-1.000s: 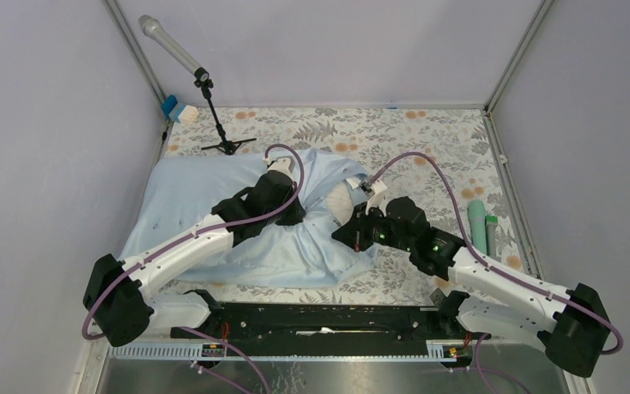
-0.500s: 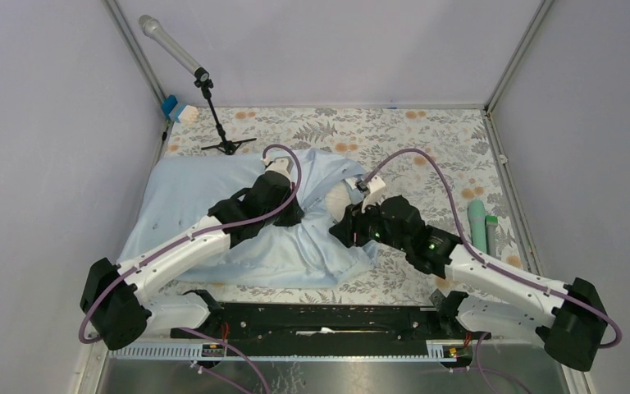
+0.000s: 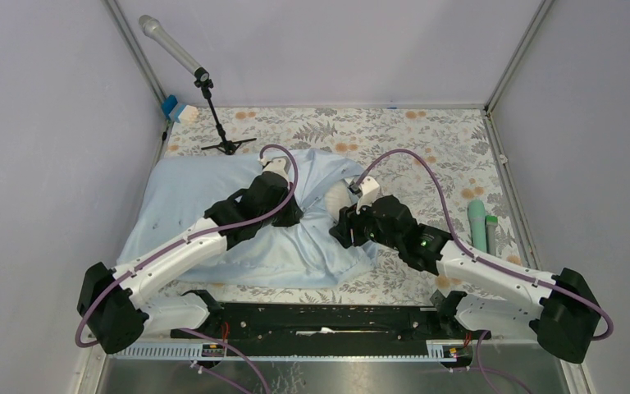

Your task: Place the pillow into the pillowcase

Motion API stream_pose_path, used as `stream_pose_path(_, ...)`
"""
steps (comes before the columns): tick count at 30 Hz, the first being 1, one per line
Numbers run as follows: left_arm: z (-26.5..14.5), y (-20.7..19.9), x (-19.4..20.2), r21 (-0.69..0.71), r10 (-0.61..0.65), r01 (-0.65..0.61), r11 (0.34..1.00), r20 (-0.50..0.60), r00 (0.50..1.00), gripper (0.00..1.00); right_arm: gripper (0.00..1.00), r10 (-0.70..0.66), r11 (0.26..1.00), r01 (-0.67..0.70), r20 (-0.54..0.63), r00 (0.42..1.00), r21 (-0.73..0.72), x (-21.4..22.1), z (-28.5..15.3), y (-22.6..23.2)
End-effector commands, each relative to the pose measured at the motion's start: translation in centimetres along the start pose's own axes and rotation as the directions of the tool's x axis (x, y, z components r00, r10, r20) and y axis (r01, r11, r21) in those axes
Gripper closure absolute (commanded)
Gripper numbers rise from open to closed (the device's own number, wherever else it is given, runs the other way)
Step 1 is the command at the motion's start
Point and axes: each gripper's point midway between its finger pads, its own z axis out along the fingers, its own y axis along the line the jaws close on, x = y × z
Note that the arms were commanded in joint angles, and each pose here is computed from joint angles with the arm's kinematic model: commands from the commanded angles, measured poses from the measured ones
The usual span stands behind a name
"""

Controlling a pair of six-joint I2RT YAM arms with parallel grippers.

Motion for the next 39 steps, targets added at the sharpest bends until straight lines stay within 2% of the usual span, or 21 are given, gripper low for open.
stream_pose_path(1, -0.6, 0.3, 0.4, -0.007, 0.004, -0.004, 1.0, -0.008, 1.0, 1.0, 0.43, -0.02, 1.0, 0.02, 0.044, 0.999, 0.001, -1.5, 0.2, 0.3)
stream_pose_path(3, -0.6, 0.3, 0.4, -0.008, 0.004, -0.004, 1.0, -0.008, 1.0, 1.0, 0.44, -0.014, 1.0, 0.015, 0.041, 0.999, -0.023, -1.5, 0.1, 0.7)
stream_pose_path(5, -0.5, 0.4, 0.5, -0.01, 0.004, -0.004, 1.0, -0.007, 1.0, 1.0, 0.49, -0.006, 0.998, 0.007, 0.02, 1.0, -0.067, -1.2, 0.0, 1.6)
stream_pose_path(8, -0.5, 0.2, 0.3, -0.004, 0.002, -0.002, 1.0, -0.005, 1.0, 1.0, 0.66, 0.001, 0.993, -0.002, -0.01, 1.0, -0.117, -0.8, -0.3, 2.5)
stream_pose_path(13, -0.5, 0.1, 0.4, 0.001, -0.001, 0.001, 1.0, -0.005, 1.0, 1.0, 0.92, 0.028, 0.981, -0.026, 0.007, 1.0, -0.19, -1.9, -2.1, 4.2)
stream_pose_path(16, -0.3, 0.0, 0.4, 0.005, -0.003, 0.003, 1.0, -0.008, 1.0, 1.0, 1.0, 0.052, 0.959, -0.053, -0.012, 0.999, -0.278, -1.6, -3.0, 5.7)
stream_pose_path(20, -0.2, -0.5, 0.2, 0.022, -0.008, 0.008, 1.0, -0.01, 1.0, 1.0, 1.0, 0.107, 0.919, -0.129, -0.08, 0.991, -0.372, 0.8, -2.6, 7.1)
stream_pose_path(23, -0.3, -1.0, -0.1, 0.035, -0.011, 0.011, 0.999, -0.007, 1.0, 1.0, 1.0, 0.155, 0.911, -0.192, -0.129, 0.979, -0.366, 3.3, -1.5, 6.6)
stream_pose_path(27, -0.8, -2.1, -0.7, 0.076, -0.019, 0.019, 0.997, -0.003, 1.0, 1.0, 1.0, 0.186, 0.921, -0.231, -0.167, 0.968, -0.313, 6.0, 0.0, 5.2)
stream_pose_path(31, -2.1, -4.3, -1.7, 0.142, -0.01, 0.009, 0.99, 0.01, 1.0, 1.0, 1.0, 0.214, 0.942, -0.244, -0.148, 0.966, -0.23, 6.8, 1.1, 3.5)
stream_pose_path(39, -7.3, -10.5, -3.4, 0.257, 0.07, -0.089, 0.962, 0.082, 0.994, 0.81, 1.0, 0.257, 0.948, -0.265, -0.068, 0.964, -0.176, 6.3, 1.2, 2.2)
